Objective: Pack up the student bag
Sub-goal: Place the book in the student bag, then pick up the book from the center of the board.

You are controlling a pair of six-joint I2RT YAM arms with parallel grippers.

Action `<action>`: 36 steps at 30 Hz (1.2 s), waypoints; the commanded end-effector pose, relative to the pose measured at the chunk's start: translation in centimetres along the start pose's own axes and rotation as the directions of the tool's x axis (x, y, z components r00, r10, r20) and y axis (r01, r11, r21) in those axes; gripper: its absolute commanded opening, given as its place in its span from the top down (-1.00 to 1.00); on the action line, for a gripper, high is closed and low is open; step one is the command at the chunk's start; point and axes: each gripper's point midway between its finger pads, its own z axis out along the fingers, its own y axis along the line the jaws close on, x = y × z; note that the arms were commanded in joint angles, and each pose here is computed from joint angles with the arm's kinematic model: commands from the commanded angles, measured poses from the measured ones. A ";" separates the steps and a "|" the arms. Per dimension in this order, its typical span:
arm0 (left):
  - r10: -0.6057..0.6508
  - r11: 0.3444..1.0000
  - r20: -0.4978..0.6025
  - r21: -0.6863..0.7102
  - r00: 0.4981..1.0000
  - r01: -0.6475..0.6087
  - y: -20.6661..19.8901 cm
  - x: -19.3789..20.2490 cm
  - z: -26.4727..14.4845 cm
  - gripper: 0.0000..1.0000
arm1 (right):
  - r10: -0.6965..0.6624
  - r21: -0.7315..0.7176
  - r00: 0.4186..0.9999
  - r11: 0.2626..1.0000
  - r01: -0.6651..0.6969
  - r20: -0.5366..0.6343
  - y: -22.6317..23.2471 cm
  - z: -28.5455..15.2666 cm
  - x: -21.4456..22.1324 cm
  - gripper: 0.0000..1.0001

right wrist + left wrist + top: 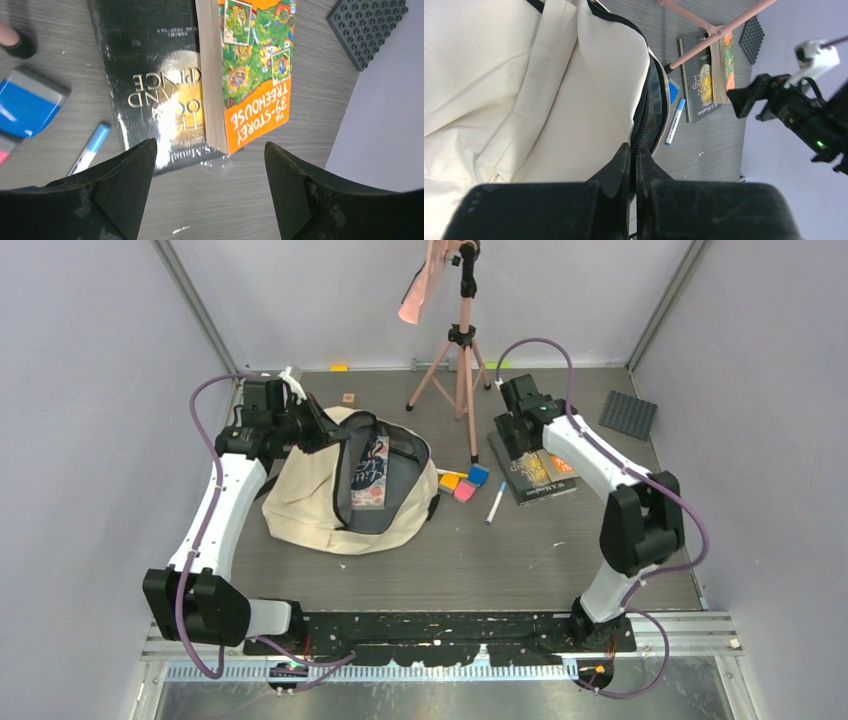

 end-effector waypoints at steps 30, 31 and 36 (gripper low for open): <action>0.020 0.997 0.054 0.071 0.998 -0.024 -1.7 -1.6 -1.1 1.00 | -0.263 0.331 0.937 0.884 0.329 -0.229 -1.2 13.3 -3.2 -0.43; 0.020 0.997 0.055 0.071 0.998 -0.024 -1.6 -1.7 -1.1 1.00 | -0.267 0.332 0.935 0.882 0.334 -0.232 -1.2 13.5 -3.1 -0.41; 0.020 0.997 0.054 0.074 0.998 -0.024 -1.7 -1.8 -1.1 1.00 | -0.280 0.315 0.928 0.882 0.350 -0.247 -0.5 14.4 -1.9 -0.33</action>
